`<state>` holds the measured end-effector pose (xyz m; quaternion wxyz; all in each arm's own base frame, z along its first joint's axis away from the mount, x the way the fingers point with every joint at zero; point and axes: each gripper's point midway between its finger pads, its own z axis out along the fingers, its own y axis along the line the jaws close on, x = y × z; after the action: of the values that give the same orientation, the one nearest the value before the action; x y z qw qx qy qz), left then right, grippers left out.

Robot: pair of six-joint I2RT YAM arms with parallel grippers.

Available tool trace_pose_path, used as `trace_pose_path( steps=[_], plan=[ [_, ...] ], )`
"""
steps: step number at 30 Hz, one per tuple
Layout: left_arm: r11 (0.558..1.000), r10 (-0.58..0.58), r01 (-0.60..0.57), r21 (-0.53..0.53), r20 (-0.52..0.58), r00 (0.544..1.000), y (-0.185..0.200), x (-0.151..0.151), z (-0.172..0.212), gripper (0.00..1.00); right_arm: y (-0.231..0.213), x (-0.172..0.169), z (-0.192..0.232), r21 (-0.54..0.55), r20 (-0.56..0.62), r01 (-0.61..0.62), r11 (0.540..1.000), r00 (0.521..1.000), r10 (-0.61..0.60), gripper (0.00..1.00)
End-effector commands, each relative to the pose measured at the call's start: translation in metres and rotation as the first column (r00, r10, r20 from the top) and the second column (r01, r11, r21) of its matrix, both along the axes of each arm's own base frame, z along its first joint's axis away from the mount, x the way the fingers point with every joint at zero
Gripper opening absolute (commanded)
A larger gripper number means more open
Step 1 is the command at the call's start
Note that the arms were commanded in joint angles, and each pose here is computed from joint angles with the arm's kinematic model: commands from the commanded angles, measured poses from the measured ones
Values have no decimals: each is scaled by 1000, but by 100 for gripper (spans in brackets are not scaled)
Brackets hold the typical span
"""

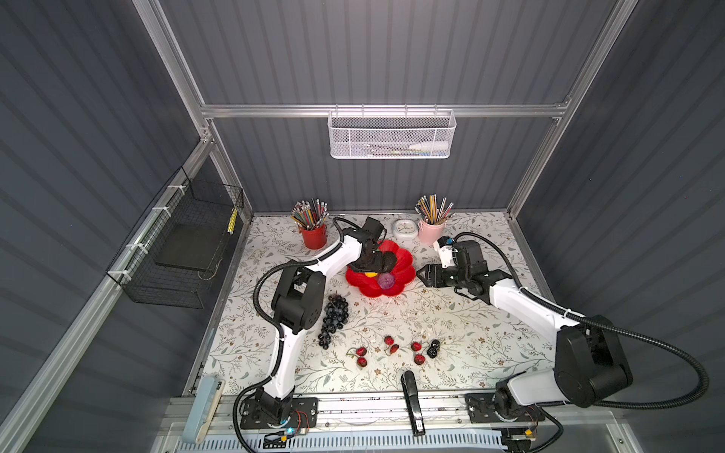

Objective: Place and organize the fake fruits in the fruit bowl
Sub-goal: 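Lower the lemon into the red bowl and open the left gripper, then move the left gripper down onto the black grape bunch and close it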

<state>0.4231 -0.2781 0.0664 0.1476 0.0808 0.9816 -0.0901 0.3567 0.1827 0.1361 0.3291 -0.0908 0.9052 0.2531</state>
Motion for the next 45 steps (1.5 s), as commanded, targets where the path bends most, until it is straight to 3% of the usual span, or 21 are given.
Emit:
trace_pose_path(
  steps=[1,10,15,21,28,32,41,45],
  plan=[
    [1000,2,-2,-3,-31,1000,-1,-5,-12,57,6,6,9,9,19,-24,1000,1000,24,74],
    [1000,3,-3,-2,-25,1000,2,-9,0,66,7,5,10,11,22,-25,1000,999,25,74],
    [1000,2,-3,26,24,1000,13,-11,27,72,7,4,20,18,39,-25,1000,999,25,74],
    [997,-2,-2,72,47,999,41,-40,62,75,6,-2,35,4,71,-30,1000,997,30,73],
    [993,84,-86,81,27,996,82,-93,70,70,10,-6,31,-22,52,-44,999,998,45,73],
    [981,151,-152,123,18,988,114,-114,53,59,22,-5,28,-26,30,-72,997,997,72,72],
    [982,189,-189,27,-24,982,138,-122,38,51,51,-4,24,-33,-16,-122,992,992,122,71],
    [980,196,-197,0,-51,979,145,-115,27,42,58,-4,26,-24,-25,-129,991,991,128,70]
  ],
)
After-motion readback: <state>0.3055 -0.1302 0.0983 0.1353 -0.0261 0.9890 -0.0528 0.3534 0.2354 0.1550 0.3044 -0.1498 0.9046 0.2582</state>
